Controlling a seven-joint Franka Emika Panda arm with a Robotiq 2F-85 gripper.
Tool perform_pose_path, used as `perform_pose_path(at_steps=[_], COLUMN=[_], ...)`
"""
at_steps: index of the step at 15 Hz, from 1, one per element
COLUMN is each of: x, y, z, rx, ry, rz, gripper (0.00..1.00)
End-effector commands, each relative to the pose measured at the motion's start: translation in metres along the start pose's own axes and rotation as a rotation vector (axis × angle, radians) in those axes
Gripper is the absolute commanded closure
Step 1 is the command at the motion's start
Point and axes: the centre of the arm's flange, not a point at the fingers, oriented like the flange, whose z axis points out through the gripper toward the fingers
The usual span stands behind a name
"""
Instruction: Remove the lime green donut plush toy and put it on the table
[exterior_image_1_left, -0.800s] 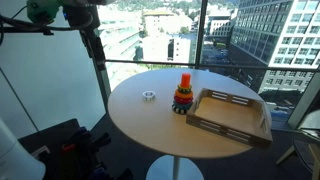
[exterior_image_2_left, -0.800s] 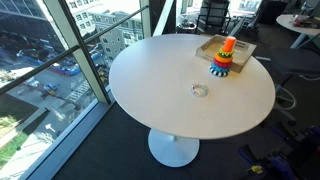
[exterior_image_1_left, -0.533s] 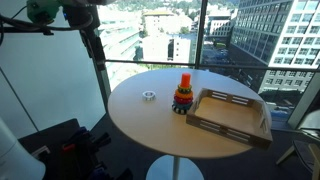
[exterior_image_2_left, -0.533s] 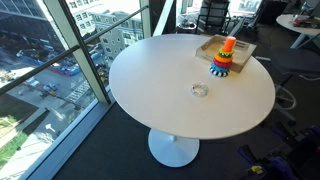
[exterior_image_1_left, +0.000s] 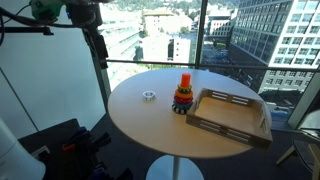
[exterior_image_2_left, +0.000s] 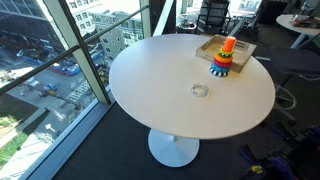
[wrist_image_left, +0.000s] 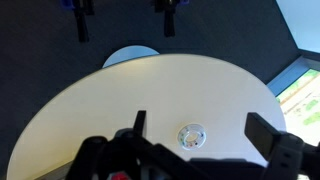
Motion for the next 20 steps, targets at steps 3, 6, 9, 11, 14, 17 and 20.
perform_pose_path(at_steps=[3, 6, 9, 11, 14, 17, 20], x=[0.039, 0.059, 0.082, 0.098, 0.12, 0.141, 0.161], y=[-0.006, -0.008, -0.01, -0.008, 0.0, 0.015, 0.028], z=[-0.015, -0.022, -0.021, -0.023, -0.025, -0.027, -0.026], rx=[-0.034, -0.048, -0.063, -0.074, -0.088, -0.11, -0.147], ry=[0.061, 0.071, 0.073, 0.067, 0.047, 0.041, 0.04], rz=[0.051, 0.077, 0.111, 0.14, 0.194, 0.256, 0.276], gripper=[0.0, 0.0, 0.0, 0.0, 0.0, 0.0, 0.0])
